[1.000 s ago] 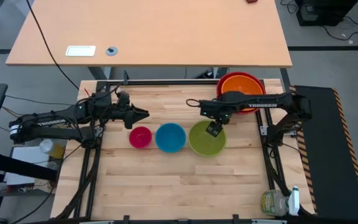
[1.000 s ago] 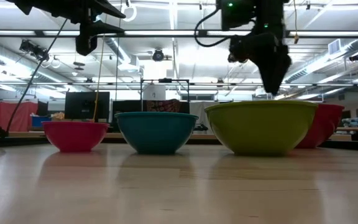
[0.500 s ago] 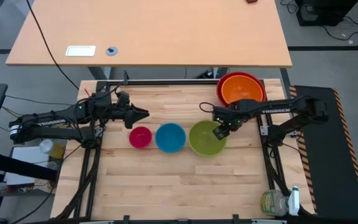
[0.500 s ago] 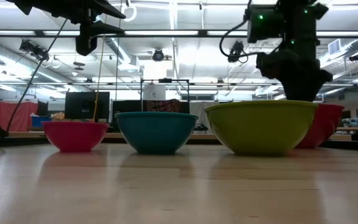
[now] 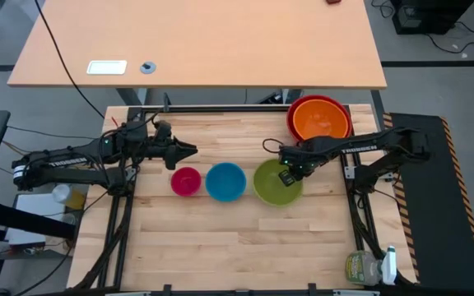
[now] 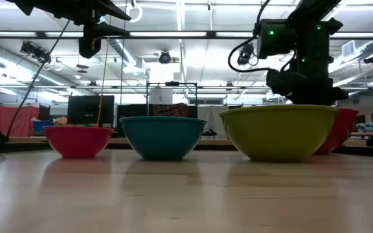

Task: Nest bowls inside each other
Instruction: Stack the green bowl on top of the orange bowl

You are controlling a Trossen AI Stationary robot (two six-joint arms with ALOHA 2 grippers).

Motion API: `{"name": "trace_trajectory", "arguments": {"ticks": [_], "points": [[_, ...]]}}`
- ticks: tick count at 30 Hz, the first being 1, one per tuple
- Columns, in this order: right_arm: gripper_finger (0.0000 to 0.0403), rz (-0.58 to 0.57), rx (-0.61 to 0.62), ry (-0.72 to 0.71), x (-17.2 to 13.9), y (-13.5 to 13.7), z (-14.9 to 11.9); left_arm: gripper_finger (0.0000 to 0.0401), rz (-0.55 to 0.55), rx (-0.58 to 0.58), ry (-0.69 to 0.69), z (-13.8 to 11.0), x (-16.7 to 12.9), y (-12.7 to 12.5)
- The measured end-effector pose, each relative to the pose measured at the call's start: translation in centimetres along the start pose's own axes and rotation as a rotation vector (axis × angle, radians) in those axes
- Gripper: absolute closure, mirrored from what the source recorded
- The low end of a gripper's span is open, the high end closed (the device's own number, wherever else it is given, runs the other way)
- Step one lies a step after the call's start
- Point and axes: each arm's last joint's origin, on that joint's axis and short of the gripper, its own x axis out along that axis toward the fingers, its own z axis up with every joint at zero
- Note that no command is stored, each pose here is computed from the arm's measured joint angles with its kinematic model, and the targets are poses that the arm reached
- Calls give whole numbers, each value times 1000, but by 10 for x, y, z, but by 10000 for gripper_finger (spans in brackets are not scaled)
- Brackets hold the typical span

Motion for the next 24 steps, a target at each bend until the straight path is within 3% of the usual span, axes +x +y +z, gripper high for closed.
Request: {"name": "trace_trajectory", "arguments": {"ticks": [3,13,21,24], "points": [[381,34,4,-8,-3,2,2,259,0,-1,0,0,0,0],[381,87,65,-49,-26,-15,1,259,0,-3,1,0,0,0],[381,285,193,-282,-88,-47,8,259,0,-10,1,0,0,0],[379,296,293,-411,-107,-65,7,259,0,-11,1,0,0,0]]}}
